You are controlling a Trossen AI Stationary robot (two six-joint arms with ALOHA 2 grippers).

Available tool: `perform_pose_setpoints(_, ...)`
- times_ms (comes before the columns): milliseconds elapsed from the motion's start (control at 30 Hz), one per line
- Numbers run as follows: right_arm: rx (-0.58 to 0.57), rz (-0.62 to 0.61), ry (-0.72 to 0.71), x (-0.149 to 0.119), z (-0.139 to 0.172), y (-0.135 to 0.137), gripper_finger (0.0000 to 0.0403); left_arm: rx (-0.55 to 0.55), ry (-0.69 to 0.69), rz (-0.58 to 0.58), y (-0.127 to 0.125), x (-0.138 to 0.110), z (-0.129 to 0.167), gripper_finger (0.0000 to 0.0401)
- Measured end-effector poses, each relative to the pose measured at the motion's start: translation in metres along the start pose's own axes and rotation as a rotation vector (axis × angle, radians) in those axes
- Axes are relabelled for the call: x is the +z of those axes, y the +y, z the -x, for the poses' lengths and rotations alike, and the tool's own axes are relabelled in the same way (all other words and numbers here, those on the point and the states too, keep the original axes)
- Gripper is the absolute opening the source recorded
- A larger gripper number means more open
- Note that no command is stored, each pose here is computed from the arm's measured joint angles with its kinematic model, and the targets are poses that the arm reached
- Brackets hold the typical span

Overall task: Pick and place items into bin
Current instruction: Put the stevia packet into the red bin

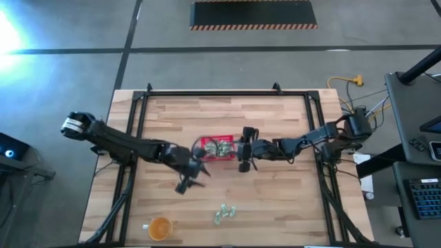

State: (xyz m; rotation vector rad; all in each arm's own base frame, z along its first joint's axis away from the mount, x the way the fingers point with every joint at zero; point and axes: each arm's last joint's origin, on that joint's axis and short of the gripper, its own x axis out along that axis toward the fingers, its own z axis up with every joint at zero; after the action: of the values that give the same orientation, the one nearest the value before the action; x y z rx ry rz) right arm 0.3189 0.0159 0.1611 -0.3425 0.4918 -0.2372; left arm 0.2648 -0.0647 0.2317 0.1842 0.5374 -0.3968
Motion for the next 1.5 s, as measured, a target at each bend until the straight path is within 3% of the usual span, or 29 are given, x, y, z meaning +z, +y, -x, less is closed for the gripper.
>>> perform_pose_setpoints(200, 0.04, 0.05, 0.047, 0.005, 0.016, 0.003, 0.017, -0.165, -0.092, -0.045, -0.019, -0.011, -0.045, 0.0194)
perform_pose_setpoints(467, 0.098, -0.022, 0.232, -0.001, 0.048, 0.004, 0.0158, -0.307, -0.176, -0.087, -0.035, -0.022, -0.089, 0.0193)
perform_pose_setpoints(633, 0.112, -0.074, 0.264, -0.002, 0.061, 0.005, 0.0151, -0.397, -0.257, -0.111, -0.039, -0.031, -0.107, 0.0193)
perform_pose_setpoints(1000, 0.13, -0.103, 0.292, -0.006, 0.064, 0.014, 0.014, -0.475, -0.222, -0.111, -0.045, -0.047, -0.149, 0.0193)
perform_pose_setpoints(1500, 0.165, -0.124, 0.298, -0.006, 0.066, 0.02, 0.013, -0.491, -0.195, -0.126, -0.045, -0.057, -0.166, 0.0193)
